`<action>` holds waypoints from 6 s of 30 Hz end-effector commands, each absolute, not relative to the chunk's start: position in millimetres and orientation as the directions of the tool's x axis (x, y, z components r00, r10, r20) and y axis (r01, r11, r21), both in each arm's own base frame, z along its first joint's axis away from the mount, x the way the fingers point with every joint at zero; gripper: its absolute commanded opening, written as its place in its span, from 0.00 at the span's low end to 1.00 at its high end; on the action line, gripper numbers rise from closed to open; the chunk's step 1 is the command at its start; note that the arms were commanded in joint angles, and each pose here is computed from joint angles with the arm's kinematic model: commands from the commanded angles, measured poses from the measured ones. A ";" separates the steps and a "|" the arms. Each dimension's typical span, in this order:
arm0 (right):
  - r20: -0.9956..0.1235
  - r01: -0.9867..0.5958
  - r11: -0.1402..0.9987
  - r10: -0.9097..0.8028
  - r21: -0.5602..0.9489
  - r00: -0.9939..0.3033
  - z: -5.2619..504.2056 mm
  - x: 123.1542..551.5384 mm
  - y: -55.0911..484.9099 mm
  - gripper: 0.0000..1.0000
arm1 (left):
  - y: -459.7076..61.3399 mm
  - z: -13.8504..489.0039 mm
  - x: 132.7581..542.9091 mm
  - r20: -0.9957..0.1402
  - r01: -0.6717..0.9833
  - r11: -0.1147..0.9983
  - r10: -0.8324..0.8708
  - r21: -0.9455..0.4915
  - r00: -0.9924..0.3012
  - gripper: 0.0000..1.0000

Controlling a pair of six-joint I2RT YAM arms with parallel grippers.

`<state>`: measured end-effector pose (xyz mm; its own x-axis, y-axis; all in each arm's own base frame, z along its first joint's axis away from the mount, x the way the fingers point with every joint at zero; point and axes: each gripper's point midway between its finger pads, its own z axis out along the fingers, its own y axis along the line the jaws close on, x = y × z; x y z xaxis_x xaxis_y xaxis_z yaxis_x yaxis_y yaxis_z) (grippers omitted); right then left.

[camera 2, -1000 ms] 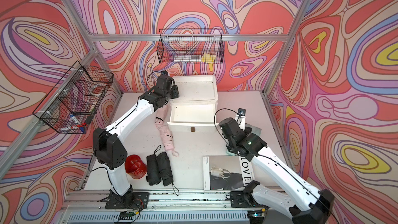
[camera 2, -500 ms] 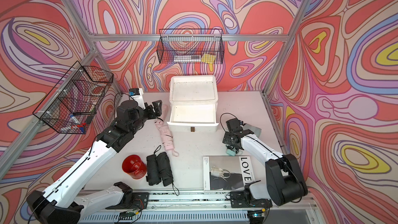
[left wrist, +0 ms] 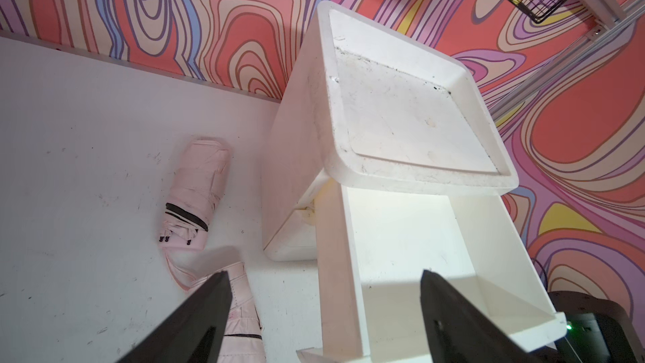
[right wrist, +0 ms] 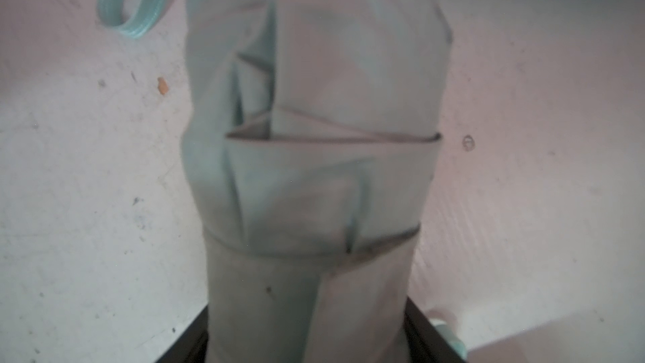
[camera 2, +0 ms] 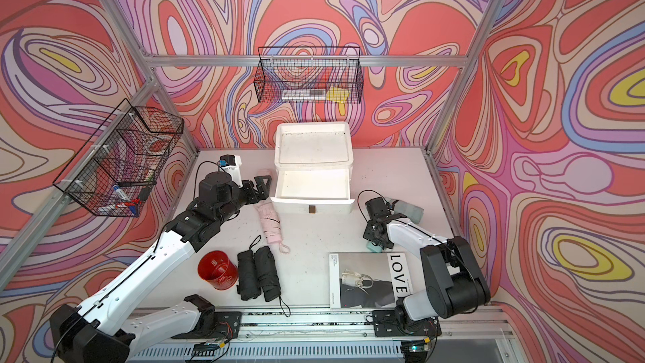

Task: Place the umbrella in the drawer by color
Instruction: Pick up the umbrella from the center of the board, then place the umbrella in the drawer, then pick up the umbrella from the center of the board.

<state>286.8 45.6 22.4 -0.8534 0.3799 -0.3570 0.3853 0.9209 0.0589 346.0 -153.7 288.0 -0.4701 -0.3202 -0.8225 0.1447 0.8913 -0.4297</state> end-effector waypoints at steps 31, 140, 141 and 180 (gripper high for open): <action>-0.921 -0.719 0.585 0.321 0.376 -0.220 383.1 252.8 167.6 0.33 | -376.3 429.7 262.7 -0.928 0.834 0.406 -0.176 -0.373 -0.329 0.93; -0.295 0.860 0.250 0.948 0.445 -0.123 115.5 365.9 -47.7 0.98 | -283.1 295.5 245.1 -0.937 0.729 0.681 0.209 -0.066 -0.280 0.99; -0.290 0.868 0.236 0.950 0.437 -0.112 112.0 367.5 -49.6 0.98 | -282.5 290.3 242.4 -0.945 0.700 0.714 0.237 0.014 -0.223 0.99; 0.134 0.943 -0.100 0.980 -0.319 0.149 -38.2 310.1 -55.3 0.78 | -240.5 271.0 223.7 -0.974 0.611 0.789 0.080 -0.067 -0.210 0.99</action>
